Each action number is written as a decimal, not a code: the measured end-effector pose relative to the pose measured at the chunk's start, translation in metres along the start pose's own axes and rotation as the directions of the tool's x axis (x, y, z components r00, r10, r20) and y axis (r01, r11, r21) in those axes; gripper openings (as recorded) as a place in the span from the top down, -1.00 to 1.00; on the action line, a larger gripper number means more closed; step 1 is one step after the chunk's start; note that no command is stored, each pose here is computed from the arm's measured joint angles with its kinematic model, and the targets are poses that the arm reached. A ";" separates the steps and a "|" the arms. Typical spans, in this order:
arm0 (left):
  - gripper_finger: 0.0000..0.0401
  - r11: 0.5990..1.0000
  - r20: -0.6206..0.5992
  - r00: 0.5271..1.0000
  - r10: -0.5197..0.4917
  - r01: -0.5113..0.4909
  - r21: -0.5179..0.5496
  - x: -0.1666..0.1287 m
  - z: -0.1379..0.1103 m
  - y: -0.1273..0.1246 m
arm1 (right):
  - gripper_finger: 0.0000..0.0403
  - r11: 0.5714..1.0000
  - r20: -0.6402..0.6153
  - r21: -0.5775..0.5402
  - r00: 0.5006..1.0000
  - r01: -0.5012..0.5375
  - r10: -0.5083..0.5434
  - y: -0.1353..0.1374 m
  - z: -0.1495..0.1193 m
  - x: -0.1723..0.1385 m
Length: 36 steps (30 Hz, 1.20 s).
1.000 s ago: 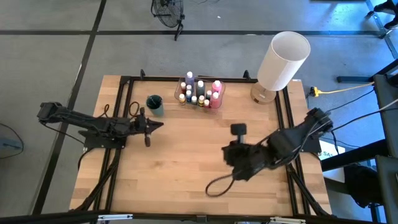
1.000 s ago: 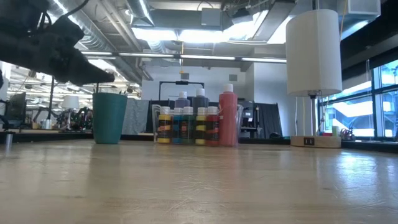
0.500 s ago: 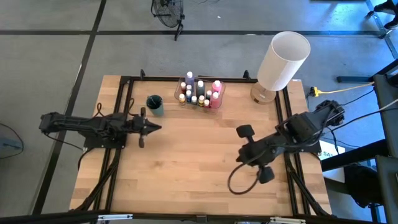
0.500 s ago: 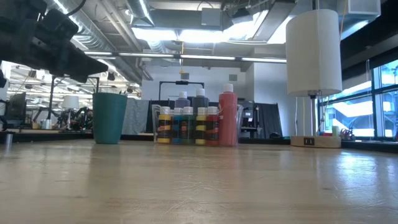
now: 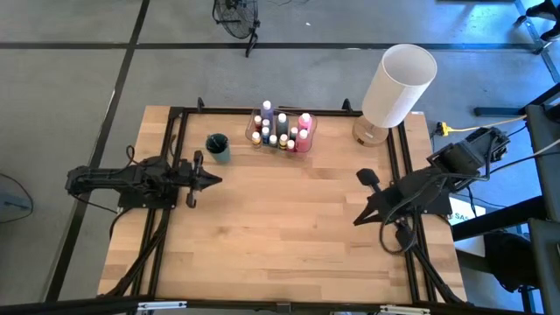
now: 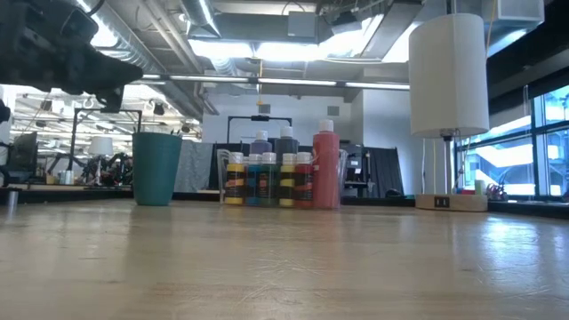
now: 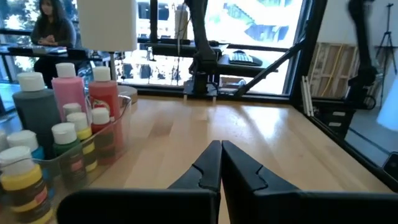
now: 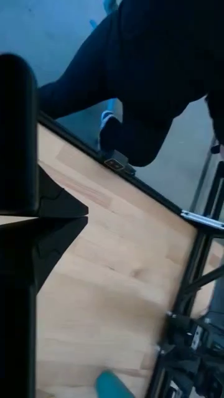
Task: Pick & Place Paint Supplies
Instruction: Return to Home Position
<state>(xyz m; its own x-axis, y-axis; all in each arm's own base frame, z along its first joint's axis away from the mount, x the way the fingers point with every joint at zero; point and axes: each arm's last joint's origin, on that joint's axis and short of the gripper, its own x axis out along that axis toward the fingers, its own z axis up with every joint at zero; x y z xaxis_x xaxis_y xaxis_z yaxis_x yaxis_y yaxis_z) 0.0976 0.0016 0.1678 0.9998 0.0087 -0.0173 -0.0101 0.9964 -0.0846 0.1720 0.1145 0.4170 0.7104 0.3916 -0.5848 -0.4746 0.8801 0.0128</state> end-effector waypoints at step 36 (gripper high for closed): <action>0.98 0.997 -0.042 0.996 -0.074 0.074 -0.006 0.002 -0.003 -0.008 | 1.00 0.983 0.506 0.093 0.842 0.161 -0.186 -0.027 -0.252 0.080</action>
<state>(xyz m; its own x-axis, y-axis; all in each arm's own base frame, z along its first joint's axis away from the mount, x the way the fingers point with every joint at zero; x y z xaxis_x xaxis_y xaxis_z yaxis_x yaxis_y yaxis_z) 0.0995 -0.0062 0.1650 0.9963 -0.0685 -0.0524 0.0635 0.9937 -0.0920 0.1107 0.0541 0.1660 0.9495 0.3020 -0.0847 -0.3036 0.9528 -0.0062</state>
